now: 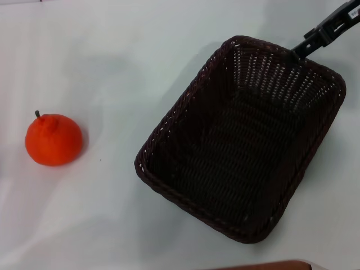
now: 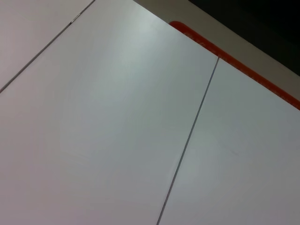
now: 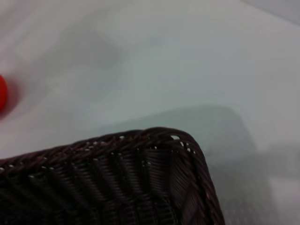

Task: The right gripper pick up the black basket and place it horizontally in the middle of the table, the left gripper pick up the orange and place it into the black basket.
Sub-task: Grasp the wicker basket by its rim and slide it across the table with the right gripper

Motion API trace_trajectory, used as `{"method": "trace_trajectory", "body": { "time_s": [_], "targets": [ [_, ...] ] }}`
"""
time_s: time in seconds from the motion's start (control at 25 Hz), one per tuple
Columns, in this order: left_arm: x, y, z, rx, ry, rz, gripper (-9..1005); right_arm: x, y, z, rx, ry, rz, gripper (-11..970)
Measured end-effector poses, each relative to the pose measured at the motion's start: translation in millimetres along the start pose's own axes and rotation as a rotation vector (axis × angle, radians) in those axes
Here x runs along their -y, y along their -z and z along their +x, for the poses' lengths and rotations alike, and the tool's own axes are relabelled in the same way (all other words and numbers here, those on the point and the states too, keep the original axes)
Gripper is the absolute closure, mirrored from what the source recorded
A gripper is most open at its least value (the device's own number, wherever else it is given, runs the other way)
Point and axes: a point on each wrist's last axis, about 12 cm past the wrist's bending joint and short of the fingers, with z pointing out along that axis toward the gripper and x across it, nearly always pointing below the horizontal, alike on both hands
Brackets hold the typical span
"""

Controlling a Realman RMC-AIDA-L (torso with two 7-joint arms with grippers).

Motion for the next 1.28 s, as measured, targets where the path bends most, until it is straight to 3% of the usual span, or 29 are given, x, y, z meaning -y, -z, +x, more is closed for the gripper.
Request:
{"method": "trace_trajectory", "body": {
  "time_s": [0.48, 0.64, 1.12, 1.28],
  "targets": [
    [0.8, -4.0, 4.1, -0.010, 0.011, 0.007, 123, 2.0, -49.2, -2.5, 0.011, 0.039, -0.041, 57],
    [0.4, -2.7, 3.5, -0.011, 0.009, 0.001, 124, 1.6, -49.3, -4.9, -0.023, 0.043, -0.032, 285],
    [-0.9, -1.6, 4.2, -0.019, 0.009, -0.014, 123, -11.4, -26.1, -26.6, -0.073, -0.052, 0.052, 751],
    [-0.9, -3.7, 5.0, -0.017, 0.010, -0.011, 123, -17.7, -12.0, -39.8, -0.178, -0.138, 0.135, 756]
  ]
}}
